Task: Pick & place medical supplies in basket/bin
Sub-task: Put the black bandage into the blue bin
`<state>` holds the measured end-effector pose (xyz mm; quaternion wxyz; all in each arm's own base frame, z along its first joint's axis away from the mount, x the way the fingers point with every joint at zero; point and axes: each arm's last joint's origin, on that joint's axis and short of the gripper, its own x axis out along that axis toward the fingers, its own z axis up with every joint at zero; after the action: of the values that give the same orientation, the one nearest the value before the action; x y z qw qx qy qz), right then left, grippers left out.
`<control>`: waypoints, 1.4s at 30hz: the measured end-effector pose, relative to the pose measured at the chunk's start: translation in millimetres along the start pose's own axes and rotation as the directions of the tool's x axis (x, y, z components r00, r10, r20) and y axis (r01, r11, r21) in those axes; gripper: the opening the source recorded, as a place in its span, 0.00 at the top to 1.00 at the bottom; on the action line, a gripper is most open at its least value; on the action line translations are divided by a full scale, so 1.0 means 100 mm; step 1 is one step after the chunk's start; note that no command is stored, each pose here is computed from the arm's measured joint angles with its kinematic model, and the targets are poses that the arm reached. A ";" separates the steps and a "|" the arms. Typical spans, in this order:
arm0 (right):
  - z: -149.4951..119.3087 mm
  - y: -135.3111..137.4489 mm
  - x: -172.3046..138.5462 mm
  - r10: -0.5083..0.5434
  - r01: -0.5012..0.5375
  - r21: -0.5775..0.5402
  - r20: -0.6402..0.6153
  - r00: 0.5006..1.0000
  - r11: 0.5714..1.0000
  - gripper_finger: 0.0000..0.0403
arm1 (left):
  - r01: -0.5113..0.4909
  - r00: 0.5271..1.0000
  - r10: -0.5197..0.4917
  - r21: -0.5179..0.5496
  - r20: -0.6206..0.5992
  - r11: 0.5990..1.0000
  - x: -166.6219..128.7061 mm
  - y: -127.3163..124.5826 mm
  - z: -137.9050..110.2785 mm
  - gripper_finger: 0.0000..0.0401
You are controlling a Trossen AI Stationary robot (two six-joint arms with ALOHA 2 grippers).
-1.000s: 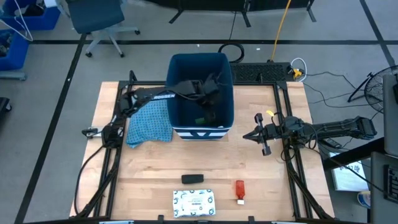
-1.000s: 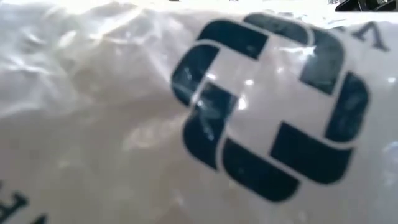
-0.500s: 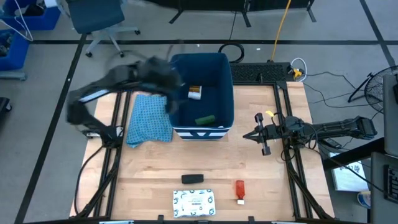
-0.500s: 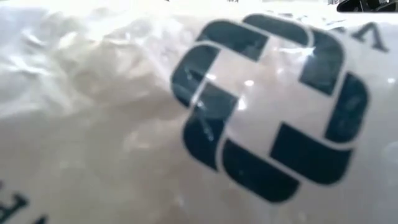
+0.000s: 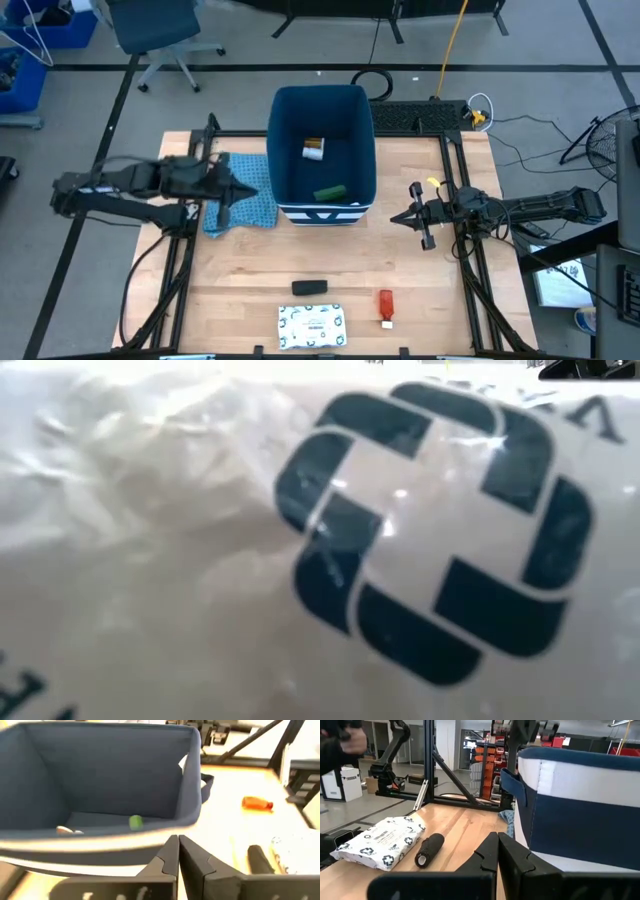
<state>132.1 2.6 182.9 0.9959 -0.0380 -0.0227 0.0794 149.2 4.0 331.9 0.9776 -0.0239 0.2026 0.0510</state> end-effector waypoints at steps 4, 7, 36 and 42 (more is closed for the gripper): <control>0.00 0.00 0.00 0.000 0.000 0.008 -0.002 1.000 1.000 1.00 | 0.062 0.992 -0.063 0.017 0.108 0.998 0.06 -0.05 -0.46 0.98; -0.02 0.00 0.00 0.001 -0.001 0.014 -0.016 1.000 1.000 1.00 | 0.083 0.977 -0.092 0.055 0.195 0.995 0.12 -0.08 -0.71 0.99; 0.14 -0.01 0.00 -0.035 0.029 0.049 0.130 0.991 0.998 1.00 | -0.024 0.922 -0.054 0.197 0.383 0.980 0.39 -0.11 -1.59 0.94; 0.63 0.05 0.16 0.003 0.000 -0.021 0.144 0.990 1.000 1.00 | -0.027 0.922 -0.051 0.196 0.384 0.980 0.39 -0.11 -1.59 0.92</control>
<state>143.7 15.1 246.2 0.9911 -0.0426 -0.0955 0.0825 123.0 -13.9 171.0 0.9962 0.0822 0.0095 0.0282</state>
